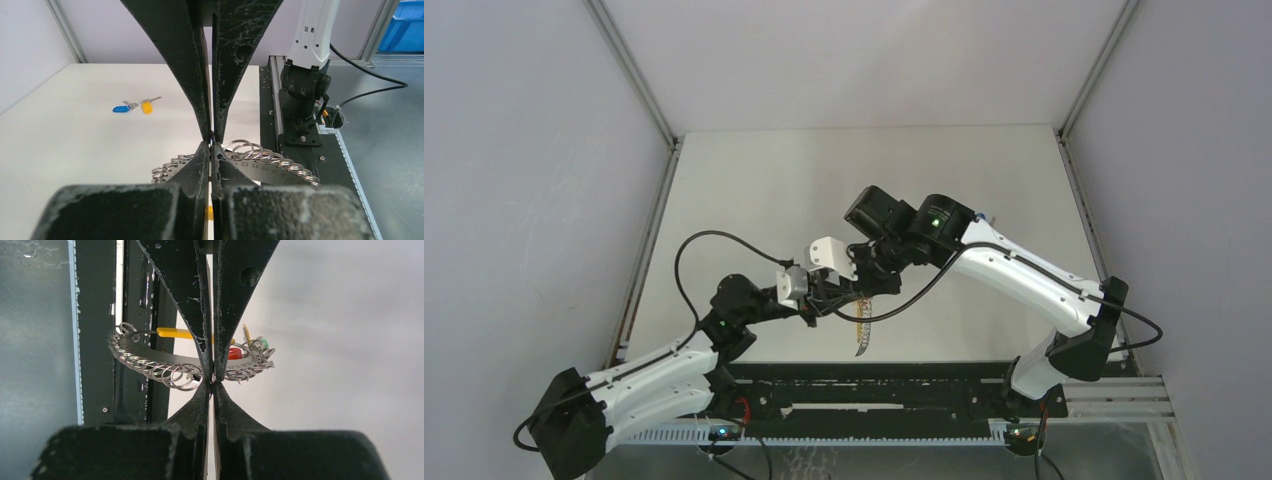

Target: Put the keys on the keyring

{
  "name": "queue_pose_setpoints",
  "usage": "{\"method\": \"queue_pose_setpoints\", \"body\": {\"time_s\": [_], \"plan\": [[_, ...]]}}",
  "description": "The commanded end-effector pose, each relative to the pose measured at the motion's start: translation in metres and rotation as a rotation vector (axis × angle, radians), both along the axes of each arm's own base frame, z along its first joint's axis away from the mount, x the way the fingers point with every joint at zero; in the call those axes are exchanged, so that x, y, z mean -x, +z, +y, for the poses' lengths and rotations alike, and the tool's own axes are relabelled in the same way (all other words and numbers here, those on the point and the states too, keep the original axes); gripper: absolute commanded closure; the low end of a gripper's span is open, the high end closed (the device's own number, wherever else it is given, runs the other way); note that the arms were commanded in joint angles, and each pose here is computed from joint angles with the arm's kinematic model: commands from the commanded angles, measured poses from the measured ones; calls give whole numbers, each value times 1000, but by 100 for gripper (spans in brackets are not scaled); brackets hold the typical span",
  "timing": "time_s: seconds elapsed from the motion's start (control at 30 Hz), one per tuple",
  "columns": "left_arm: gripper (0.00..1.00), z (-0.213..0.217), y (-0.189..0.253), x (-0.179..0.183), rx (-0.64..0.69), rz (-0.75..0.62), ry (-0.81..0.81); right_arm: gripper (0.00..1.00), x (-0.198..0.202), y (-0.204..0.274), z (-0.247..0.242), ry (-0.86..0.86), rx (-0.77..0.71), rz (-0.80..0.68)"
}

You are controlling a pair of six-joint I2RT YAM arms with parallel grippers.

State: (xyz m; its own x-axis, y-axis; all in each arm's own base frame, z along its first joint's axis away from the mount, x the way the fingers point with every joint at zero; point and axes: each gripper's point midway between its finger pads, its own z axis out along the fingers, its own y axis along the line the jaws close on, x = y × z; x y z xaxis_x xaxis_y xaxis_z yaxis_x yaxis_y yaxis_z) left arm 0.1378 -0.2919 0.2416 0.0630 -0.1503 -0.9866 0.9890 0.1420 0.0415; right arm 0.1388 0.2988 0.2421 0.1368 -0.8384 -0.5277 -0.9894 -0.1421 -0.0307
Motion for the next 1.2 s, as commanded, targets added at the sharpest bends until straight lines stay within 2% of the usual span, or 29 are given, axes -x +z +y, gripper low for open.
{"method": "queue_pose_setpoints", "body": {"time_s": [0.0,0.07,0.23,0.37,0.53,0.6,0.93,1.17], "plan": [[100,-1,27,-6,29,-60,25,100,4,33,9,29,-122,-54],[100,0,30,-6,36,-67,29,98,3,34,8,24,-131,-59],[100,8,41,-9,107,-91,77,84,1,46,5,-26,-224,-80],[100,15,54,-7,193,-108,96,78,7,61,-3,-47,-373,-43],[100,22,70,1,302,-148,89,75,-3,76,-11,-148,-584,42],[100,25,76,3,334,-164,85,69,-7,81,-14,-191,-659,74],[100,32,91,4,412,-193,102,68,-18,99,-8,-275,-918,131],[100,31,93,3,414,-197,103,69,-11,105,-2,-238,-998,193]]}}
